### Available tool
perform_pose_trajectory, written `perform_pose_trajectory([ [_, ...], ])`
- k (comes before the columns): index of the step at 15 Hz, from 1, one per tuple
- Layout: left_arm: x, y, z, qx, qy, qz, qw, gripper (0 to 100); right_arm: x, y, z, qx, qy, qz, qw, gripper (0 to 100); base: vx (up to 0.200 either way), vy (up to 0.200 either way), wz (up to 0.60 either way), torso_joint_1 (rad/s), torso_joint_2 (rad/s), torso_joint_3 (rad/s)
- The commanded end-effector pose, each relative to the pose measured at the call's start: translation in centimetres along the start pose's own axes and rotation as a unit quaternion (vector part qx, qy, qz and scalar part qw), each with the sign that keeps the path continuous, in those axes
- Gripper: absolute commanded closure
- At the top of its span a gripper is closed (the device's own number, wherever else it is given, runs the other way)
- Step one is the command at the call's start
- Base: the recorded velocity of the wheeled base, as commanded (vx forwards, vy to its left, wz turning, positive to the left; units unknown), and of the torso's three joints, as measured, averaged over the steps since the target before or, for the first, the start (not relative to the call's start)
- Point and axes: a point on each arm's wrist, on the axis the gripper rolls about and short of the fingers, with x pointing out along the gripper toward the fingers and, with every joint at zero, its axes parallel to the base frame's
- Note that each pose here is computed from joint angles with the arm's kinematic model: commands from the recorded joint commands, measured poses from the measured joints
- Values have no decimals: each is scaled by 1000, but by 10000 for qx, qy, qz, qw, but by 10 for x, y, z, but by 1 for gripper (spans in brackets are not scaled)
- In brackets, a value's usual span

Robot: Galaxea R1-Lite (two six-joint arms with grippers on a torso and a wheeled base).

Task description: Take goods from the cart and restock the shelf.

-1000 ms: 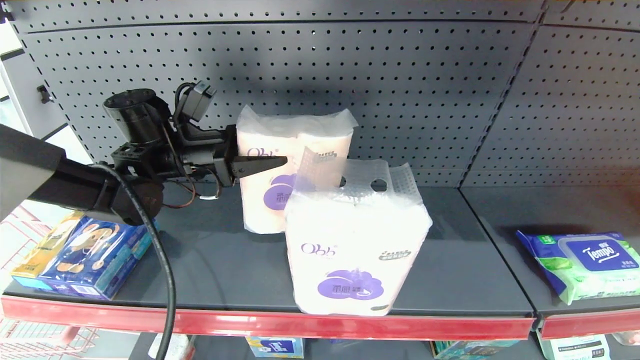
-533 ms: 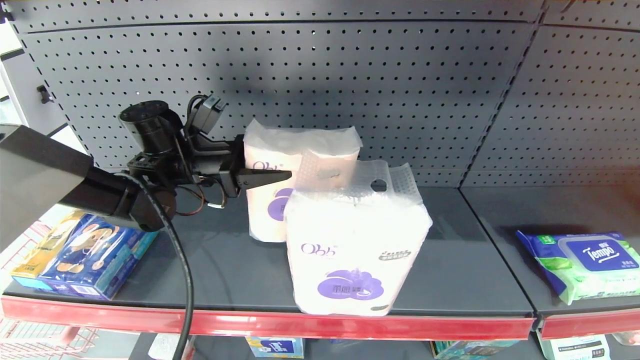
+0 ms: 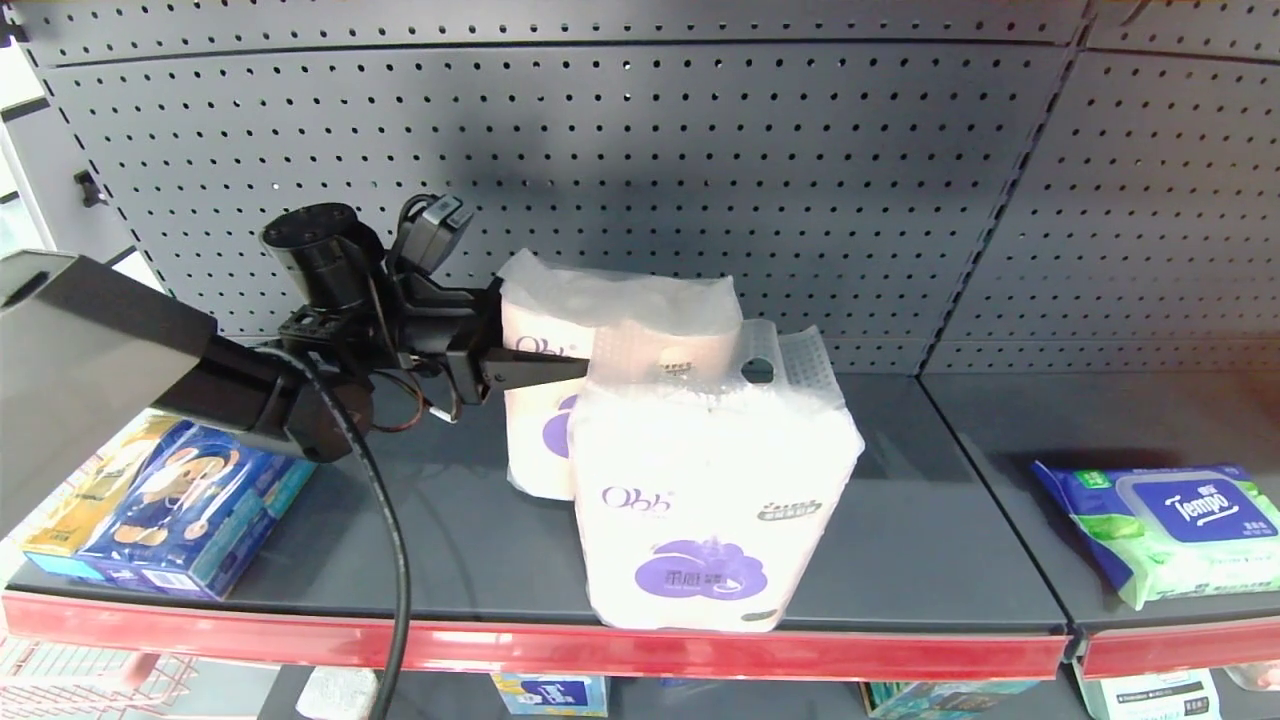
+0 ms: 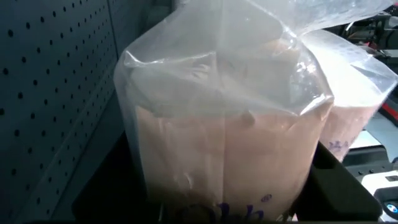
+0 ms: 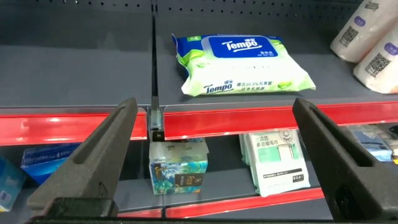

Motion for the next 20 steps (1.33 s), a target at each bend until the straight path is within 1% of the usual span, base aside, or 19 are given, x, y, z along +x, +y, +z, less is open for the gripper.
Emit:
perform_pose_trajectory([
  [1,6,6,-3,27,-14,-49,10000,100,0,0,0,-1,-2,3,10000,0,0,0,0,0,0,0],
  [5,14,7,-13,-136,0,-145,9998,100,0,0,0,-1,6,3,10000,0,0,0,0,0,0,0],
  [8,26,9,-29,-308,17,-271,9992,100,0,0,0,-1,-2,3,10000,0,0,0,0,0,0,0],
  [10,30,11,-39,-377,28,-307,9988,100,0,0,0,-1,6,3,10000,0,0,0,0,0,0,0],
  [13,30,13,-45,-399,34,-314,9987,100,0,0,0,-1,-2,3,10000,0,0,0,0,0,0,0],
  [14,31,16,-47,-369,33,-353,9987,100,0,0,0,-1,6,3,10000,0,0,0,0,0,0,0],
  [15,32,22,-48,-294,22,-370,9989,100,0,0,0,-1,6,3,10000,0,0,0,0,0,0,0],
  [17,33,29,-52,-248,13,-363,9990,100,0,0,0,-1,6,3,10000,0,0,0,0,0,0,0],
  [18,33,31,-54,-248,11,-364,9990,100,0,0,0,-1,6,3,10000,0,0,0,0,0,0,0],
  [20,35,41,-51,-267,-25,-323,9991,100,0,0,0,1,21,5,10000,0,0,0,0,0,0,0],
])
